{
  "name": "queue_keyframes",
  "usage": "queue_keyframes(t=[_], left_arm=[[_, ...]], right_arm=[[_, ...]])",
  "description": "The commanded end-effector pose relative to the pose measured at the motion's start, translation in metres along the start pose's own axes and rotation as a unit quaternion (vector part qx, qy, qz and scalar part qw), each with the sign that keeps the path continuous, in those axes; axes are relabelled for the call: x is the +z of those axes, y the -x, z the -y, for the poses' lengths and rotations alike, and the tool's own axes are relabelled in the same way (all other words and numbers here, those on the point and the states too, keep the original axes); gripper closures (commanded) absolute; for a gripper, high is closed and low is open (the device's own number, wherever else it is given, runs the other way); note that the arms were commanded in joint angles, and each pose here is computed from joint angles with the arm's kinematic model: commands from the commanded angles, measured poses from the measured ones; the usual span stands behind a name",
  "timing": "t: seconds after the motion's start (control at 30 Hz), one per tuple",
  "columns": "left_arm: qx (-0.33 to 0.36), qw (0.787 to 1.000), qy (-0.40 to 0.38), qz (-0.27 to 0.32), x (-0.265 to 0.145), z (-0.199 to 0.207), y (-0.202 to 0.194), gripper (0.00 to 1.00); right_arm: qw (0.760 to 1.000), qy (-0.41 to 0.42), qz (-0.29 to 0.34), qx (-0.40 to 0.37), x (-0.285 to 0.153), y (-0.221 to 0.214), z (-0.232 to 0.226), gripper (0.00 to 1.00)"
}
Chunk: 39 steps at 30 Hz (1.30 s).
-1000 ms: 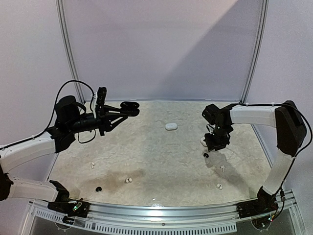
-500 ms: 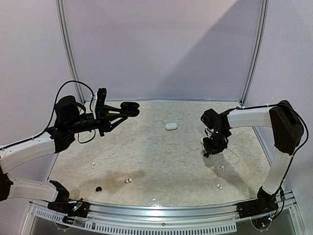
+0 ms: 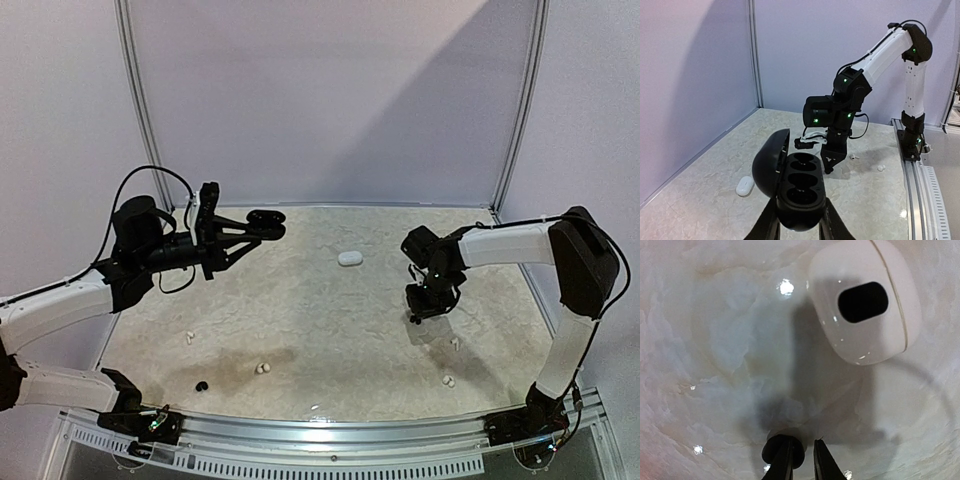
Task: Insert the wireless bluetooth earbuds into the charging case
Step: Pick up the right earbud from the center of the board.
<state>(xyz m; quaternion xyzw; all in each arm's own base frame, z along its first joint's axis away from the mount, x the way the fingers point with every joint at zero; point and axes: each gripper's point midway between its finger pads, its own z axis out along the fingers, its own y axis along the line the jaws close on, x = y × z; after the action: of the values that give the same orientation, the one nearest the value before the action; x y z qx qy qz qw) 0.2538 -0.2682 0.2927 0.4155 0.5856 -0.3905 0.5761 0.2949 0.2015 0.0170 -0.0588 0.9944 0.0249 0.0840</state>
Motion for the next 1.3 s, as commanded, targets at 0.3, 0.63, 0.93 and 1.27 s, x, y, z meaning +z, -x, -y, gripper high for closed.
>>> queue_keyframes(t=[0.3,0.63,0.93,1.27], left_arm=[[0.013,1.0,-0.008,-0.013,0.001,0.005,-0.007,1.0],[0.018,1.0,-0.008,-0.014,0.001,0.005,-0.008,1.0],[0.024,1.0,-0.008,-0.015,0.0,0.006,-0.008,1.0],[0.028,0.999,-0.007,-0.016,0.0,0.006,-0.007,1.0]], right_arm=[[0.998,0.048,-0.042,-0.005,0.0,-0.037,-0.032,0.88],[0.997,0.056,-0.046,-0.002,-0.001,-0.049,-0.041,0.85],[0.996,0.083,-0.043,0.001,0.001,-0.055,-0.054,0.87],[0.993,0.105,-0.051,0.0,0.003,-0.065,-0.067,0.86]])
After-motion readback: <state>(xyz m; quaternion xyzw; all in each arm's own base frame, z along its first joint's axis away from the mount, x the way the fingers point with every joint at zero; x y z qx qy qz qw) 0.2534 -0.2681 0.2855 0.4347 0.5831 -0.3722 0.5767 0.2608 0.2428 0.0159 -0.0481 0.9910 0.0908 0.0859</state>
